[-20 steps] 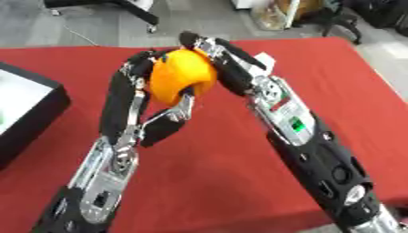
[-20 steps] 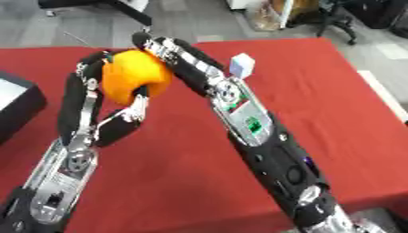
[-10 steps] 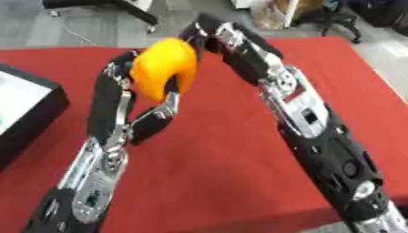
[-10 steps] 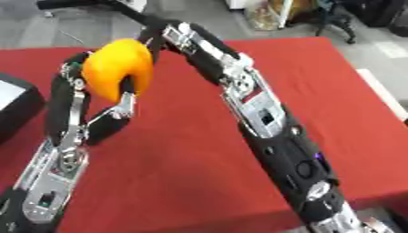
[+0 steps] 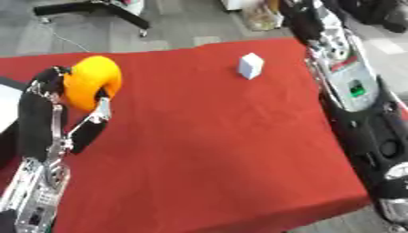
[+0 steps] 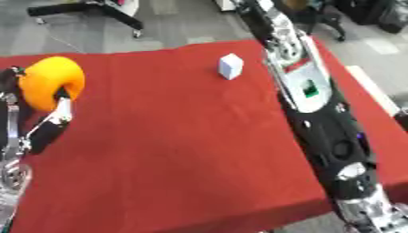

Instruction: Pick up the objects with one hand, pass them to the other hand, and then place them into the box on the other side of the table.

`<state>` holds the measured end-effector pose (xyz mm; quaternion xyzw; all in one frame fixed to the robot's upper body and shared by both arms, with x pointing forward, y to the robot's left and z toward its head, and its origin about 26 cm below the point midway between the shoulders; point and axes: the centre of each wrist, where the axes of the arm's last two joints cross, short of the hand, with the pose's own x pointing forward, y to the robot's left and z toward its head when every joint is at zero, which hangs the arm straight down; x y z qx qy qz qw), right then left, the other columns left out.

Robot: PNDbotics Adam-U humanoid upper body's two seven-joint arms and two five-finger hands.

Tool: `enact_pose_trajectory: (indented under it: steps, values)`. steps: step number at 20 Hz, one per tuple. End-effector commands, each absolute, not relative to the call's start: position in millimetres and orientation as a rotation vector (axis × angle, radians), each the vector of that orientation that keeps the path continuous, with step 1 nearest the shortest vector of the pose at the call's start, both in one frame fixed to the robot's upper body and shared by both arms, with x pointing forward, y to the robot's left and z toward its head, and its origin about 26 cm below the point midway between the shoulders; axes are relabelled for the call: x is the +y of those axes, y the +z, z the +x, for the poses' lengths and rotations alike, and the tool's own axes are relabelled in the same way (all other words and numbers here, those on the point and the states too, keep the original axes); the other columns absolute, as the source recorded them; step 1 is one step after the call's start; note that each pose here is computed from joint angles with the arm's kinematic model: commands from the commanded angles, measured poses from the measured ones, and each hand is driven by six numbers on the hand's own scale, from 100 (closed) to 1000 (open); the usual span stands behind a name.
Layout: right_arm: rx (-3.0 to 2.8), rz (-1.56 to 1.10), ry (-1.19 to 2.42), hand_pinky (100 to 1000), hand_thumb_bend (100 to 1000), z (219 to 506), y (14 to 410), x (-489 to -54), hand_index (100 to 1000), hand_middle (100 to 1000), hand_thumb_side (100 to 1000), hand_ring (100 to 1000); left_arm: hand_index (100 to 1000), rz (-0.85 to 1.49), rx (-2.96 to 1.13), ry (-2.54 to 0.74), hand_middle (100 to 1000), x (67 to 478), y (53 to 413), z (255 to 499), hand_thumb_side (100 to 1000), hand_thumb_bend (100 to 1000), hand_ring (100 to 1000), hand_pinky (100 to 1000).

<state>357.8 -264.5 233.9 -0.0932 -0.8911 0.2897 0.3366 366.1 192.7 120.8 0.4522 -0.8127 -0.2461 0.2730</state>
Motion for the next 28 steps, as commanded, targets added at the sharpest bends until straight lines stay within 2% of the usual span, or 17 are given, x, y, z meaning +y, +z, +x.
enact_pose_trajectory:
  steps: [1,2,3,4,5,6,10,15,16,18,21,22,24,28]
  values:
    - [-2.258,-0.318,0.785,814,238,361,227,-286,844,702,1000,650,698,1.407,-2.060,-0.701,532,238,152,365,462,100,523,717]
    - [-2.229,-0.314,0.795,815,213,362,219,-290,843,700,1000,650,702,1.447,-1.989,-0.754,541,252,158,365,426,100,535,726]
    - [-2.201,-0.311,0.810,817,195,362,212,-293,843,701,1000,651,714,1.486,-1.908,-0.829,556,267,166,364,452,152,551,736]
    - [-2.177,-0.309,0.827,819,179,363,205,-296,845,704,1000,654,738,1.514,-1.817,-0.915,590,280,173,364,491,242,587,756]
    - [-2.153,-0.306,0.848,820,173,363,199,-298,847,705,1000,655,738,1.538,-1.713,-1.006,592,294,182,364,508,256,591,759]
    - [-2.134,-0.305,0.866,821,164,363,194,-300,848,706,1000,656,763,1.547,-1.612,-1.078,624,305,190,365,567,304,624,775]
    - [-2.080,-0.294,0.891,820,152,364,177,-306,846,701,1000,652,772,1.550,-1.226,-1.223,646,352,214,373,605,354,651,785]
    - [-2.064,-0.288,0.888,820,150,363,170,-309,846,699,1000,650,782,1.489,-0.924,-1.241,665,395,208,391,656,411,675,792]
    - [-2.063,-0.287,0.885,820,149,363,169,-309,846,699,1000,650,785,1.472,-0.890,-1.239,670,401,205,394,665,418,679,793]
    - [-2.063,-0.283,0.882,820,146,363,168,-309,846,699,1000,650,802,1.427,-0.831,-1.236,693,410,197,401,725,495,700,802]
    - [-2.062,-0.275,0.885,820,144,363,167,-308,847,699,1000,650,831,1.370,-0.735,-1.258,729,418,184,409,835,675,731,815]
    - [-2.062,-0.274,0.885,820,143,363,167,-308,847,699,1000,650,839,1.366,-0.711,-1.266,737,420,181,410,850,698,737,817]
    - [-2.063,-0.271,0.885,820,142,363,167,-309,848,699,1000,650,879,1.369,-0.678,-1.270,777,421,178,411,878,841,759,826]
    - [-2.062,-0.270,0.879,820,146,363,166,-309,847,698,1000,650,884,1.397,-0.646,-1.262,783,424,181,411,869,854,761,827]
